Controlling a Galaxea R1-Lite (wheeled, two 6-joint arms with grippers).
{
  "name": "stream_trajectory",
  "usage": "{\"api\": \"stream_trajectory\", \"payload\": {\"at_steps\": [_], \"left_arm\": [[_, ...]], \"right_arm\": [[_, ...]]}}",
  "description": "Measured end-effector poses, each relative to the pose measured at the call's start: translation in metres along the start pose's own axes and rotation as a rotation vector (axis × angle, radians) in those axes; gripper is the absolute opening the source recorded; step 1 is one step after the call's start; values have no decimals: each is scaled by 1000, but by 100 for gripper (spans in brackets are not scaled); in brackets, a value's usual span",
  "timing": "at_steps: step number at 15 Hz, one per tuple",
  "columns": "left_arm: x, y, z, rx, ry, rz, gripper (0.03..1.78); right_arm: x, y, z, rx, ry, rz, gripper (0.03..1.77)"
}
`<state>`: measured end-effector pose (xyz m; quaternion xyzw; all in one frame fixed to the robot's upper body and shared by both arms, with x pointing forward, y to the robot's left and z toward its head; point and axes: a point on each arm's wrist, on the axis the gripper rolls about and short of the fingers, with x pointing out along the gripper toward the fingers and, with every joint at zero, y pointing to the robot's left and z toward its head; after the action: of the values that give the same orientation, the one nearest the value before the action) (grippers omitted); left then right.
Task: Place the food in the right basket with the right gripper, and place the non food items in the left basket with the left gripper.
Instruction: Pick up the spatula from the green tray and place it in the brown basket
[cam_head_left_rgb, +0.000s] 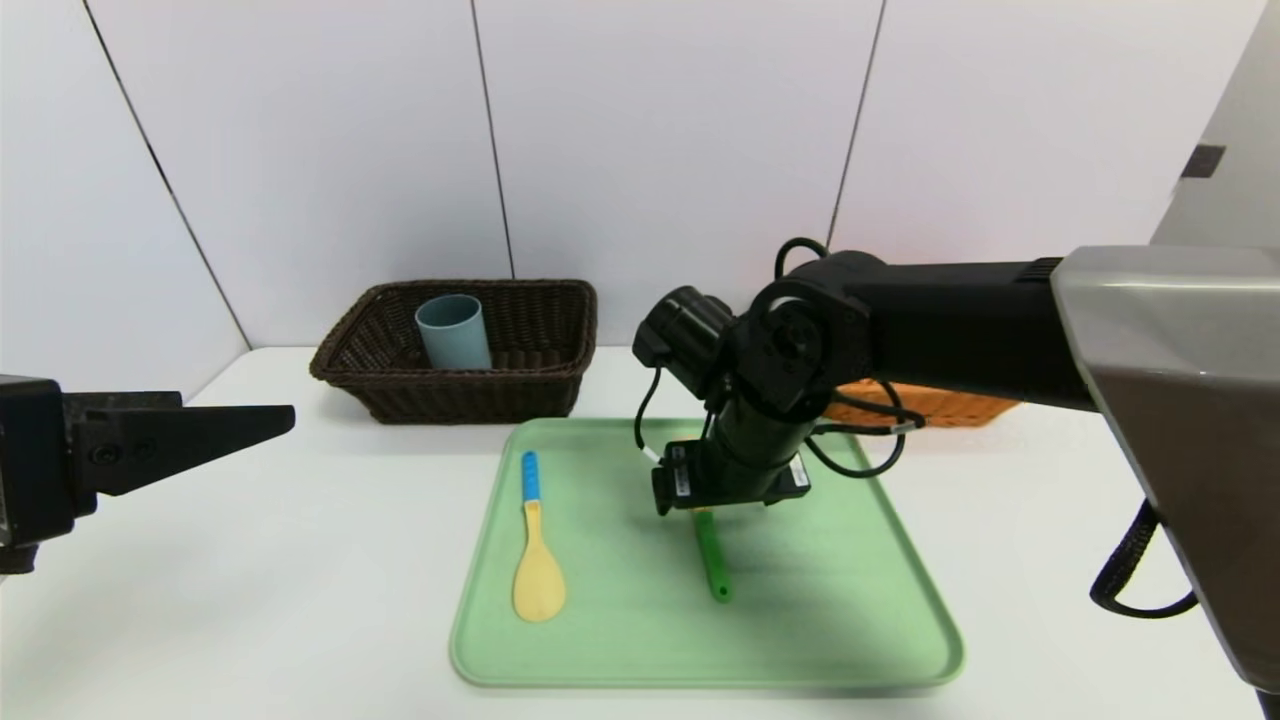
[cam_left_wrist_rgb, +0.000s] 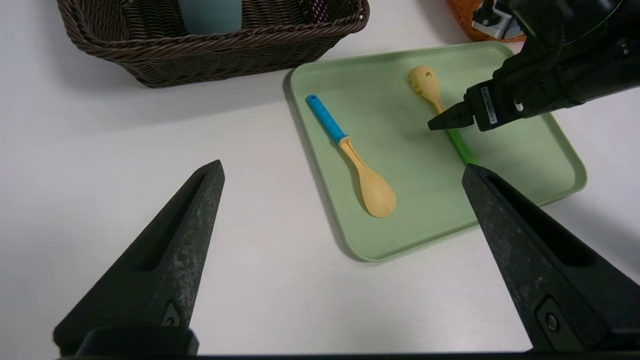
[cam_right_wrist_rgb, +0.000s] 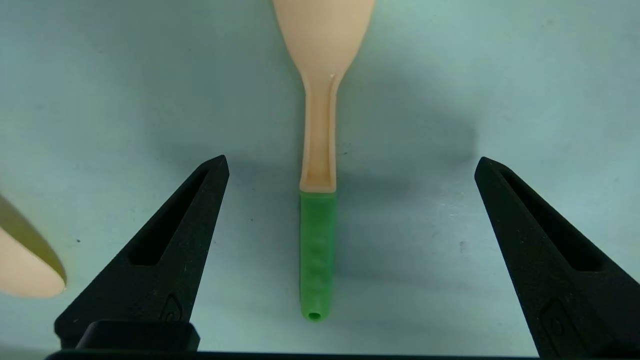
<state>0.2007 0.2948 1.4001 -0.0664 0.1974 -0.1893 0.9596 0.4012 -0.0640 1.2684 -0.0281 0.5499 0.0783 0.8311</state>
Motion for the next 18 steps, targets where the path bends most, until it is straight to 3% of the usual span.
{"api": "stream_trajectory", "payload": {"at_steps": [18], "left_arm": [[0,0,1,0,-4,0,169]], "right_arm": [[7,1,-7,7,59,-33,171]]}}
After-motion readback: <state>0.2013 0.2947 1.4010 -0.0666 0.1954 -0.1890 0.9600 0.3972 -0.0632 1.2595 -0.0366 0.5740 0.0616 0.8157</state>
